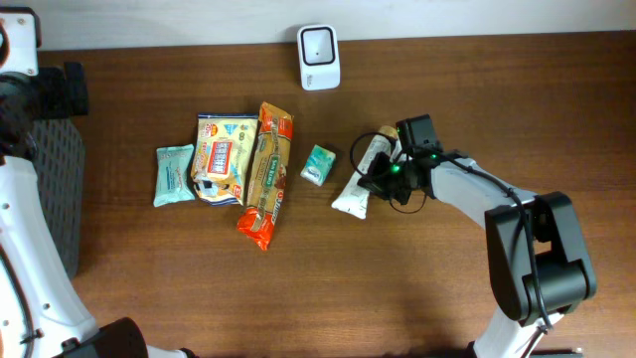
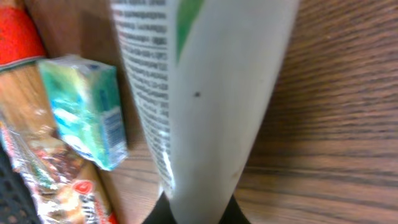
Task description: Scan the item barcode
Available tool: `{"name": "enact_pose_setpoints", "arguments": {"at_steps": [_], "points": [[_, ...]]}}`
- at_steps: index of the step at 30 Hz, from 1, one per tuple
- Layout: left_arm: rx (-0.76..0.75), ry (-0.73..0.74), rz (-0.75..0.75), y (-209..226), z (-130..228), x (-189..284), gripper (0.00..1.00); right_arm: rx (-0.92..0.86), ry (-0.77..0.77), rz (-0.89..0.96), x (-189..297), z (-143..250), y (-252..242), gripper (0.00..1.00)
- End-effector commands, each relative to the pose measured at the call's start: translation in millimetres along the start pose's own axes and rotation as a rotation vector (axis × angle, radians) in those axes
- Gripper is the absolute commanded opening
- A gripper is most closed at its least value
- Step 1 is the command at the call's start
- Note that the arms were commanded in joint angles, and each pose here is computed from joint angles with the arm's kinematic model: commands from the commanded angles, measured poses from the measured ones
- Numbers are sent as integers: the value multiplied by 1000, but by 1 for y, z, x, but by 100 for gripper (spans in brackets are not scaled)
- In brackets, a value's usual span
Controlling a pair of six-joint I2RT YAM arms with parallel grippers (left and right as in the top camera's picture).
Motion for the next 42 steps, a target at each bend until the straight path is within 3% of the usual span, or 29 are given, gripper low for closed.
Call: {"name": "enact_pose_setpoints", "arguments": {"at_steps": [1,5,8,10,11,13,20,24,27,30,33,36,40,42], "points": [[-11,-24,1,0,-5,8,99,31,-3,115,6,-3,-20,4],[-11,-24,1,0,-5,8,99,473,-16,447,75,-26,18,4],[-11,-24,1,0,-5,8,99,725,42,596,55,-11,20,4],[-11,-24,1,0,-5,8,99,723,86,600,38,-4,15,9],[-11,-24,1,0,-5,8,99,669,93,584,35,-4,12,27],[-11,-24,1,0,-5,8,99,573,105,511,32,-3,11,39],[-11,-24,1,0,-5,8,99,341,234,184,17,6,-27,44],[-11,-24,1,0,-5,8,99,329,308,28,3,36,-35,47],[-11,-24,1,0,-5,8,99,307,300,14,5,32,-38,4],[-11,-24,1,0,-5,8,99,325,242,-31,22,17,-21,4],[-11,-24,1,0,-5,8,99,543,91,-181,77,1,46,4],[-11,-24,1,0,-5,8,99,734,-77,-353,158,14,113,4],[-11,-24,1,0,-5,8,99,874,-231,-460,234,47,149,4],[-11,-24,1,0,-5,8,99,898,-261,-469,247,53,153,4]]}}
Point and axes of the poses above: each gripper's point midway between its finger pads, its own x axis back along the fingers, its own y axis along the line the jaws close on, z = x × y, the point moved 2 cm from there along x, back along the fingers, and after that the axes turned 5 degrees about x, right-handed, at the moved point
